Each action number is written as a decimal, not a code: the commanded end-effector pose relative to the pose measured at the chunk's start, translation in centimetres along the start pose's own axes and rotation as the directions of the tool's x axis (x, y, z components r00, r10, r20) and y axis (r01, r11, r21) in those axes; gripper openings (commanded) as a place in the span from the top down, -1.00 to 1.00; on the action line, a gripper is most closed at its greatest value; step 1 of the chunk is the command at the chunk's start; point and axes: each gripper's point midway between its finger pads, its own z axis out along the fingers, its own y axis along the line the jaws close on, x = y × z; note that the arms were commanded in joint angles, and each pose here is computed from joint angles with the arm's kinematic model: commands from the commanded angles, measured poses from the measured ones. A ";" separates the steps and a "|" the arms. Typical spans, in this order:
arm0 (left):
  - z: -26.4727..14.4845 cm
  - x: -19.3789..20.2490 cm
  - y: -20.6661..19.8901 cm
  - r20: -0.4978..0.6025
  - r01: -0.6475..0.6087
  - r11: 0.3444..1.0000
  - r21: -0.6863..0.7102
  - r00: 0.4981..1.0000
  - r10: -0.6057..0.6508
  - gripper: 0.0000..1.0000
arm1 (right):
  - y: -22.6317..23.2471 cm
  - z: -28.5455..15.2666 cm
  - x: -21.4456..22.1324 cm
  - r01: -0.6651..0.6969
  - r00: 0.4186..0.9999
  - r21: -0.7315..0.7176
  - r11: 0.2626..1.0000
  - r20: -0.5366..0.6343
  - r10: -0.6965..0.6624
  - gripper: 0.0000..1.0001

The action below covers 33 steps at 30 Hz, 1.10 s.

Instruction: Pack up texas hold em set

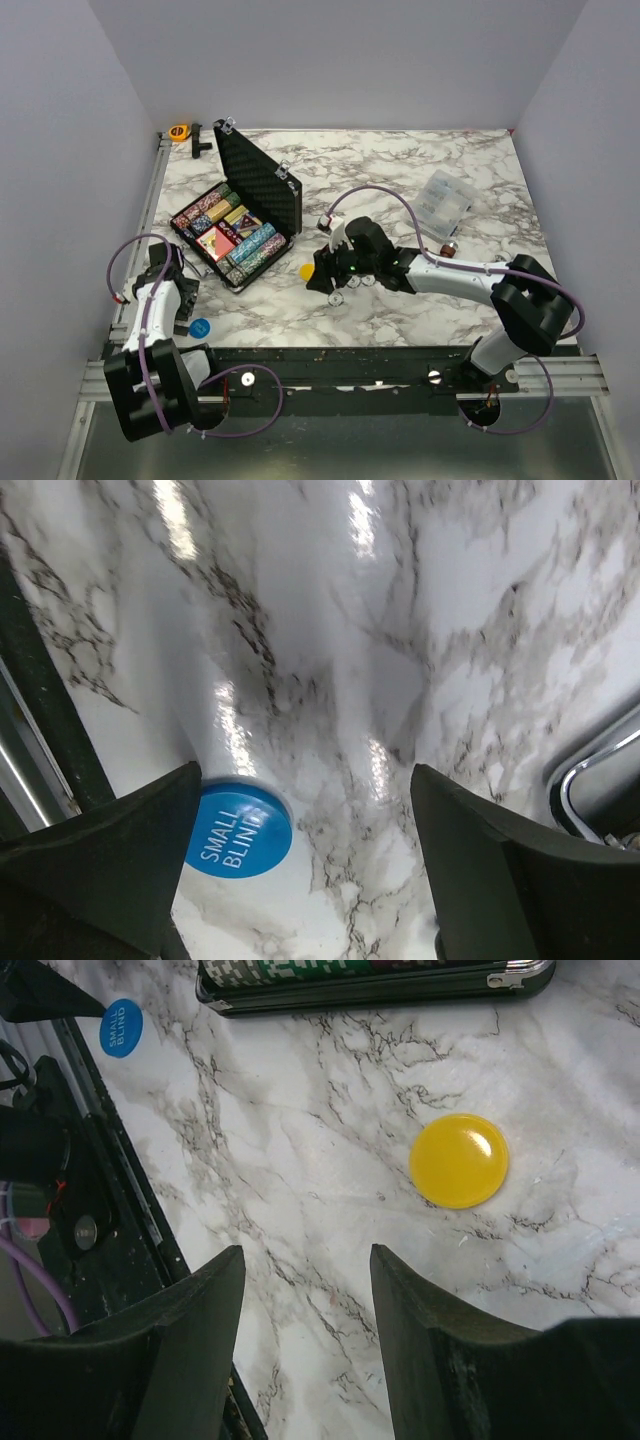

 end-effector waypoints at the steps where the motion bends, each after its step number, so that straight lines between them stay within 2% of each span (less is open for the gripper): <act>1: 0.1 5.1 -3.4 -0.207 -0.034 0.994 0.106 0.977 0.056 -0.61 | -0.1 -0.6 -0.8 0.044 0.998 0.029 0.999 0.054 -0.045 -0.12; 6: -0.9 5.4 -4.3 -0.172 -0.179 0.983 0.049 0.968 0.185 -0.64 | -0.1 -1.6 -1.7 0.060 0.994 0.052 0.997 0.093 -0.065 -0.13; 13: -1.3 5.6 -5.0 -0.169 -0.285 0.955 0.083 0.940 0.295 -0.63 | 0.0 -2.3 -2.3 0.074 0.988 0.065 0.995 0.129 -0.082 -0.13; 17: -2.0 5.1 -3.3 -0.156 -0.290 0.956 0.039 0.943 0.293 -0.69 | 0.2 -2.7 -2.5 0.075 0.986 0.060 0.995 0.144 -0.083 -0.13; 22: -2.9 4.6 -2.4 -0.115 -0.257 0.963 0.074 0.957 0.265 -0.70 | 0.6 -2.7 -2.6 0.076 0.985 0.040 0.996 0.151 -0.081 -0.12; 28: -3.0 5.6 -0.3 -0.182 -0.283 0.959 0.019 0.942 0.282 -0.70 | 0.9 -3.0 -2.6 0.074 0.984 0.025 0.997 0.159 -0.077 -0.13; 33: -2.9 5.2 0.5 -0.168 -0.300 0.954 -0.013 0.941 0.294 -0.70 | 1.2 -3.4 -2.9 0.075 0.981 0.022 0.997 0.179 -0.078 -0.13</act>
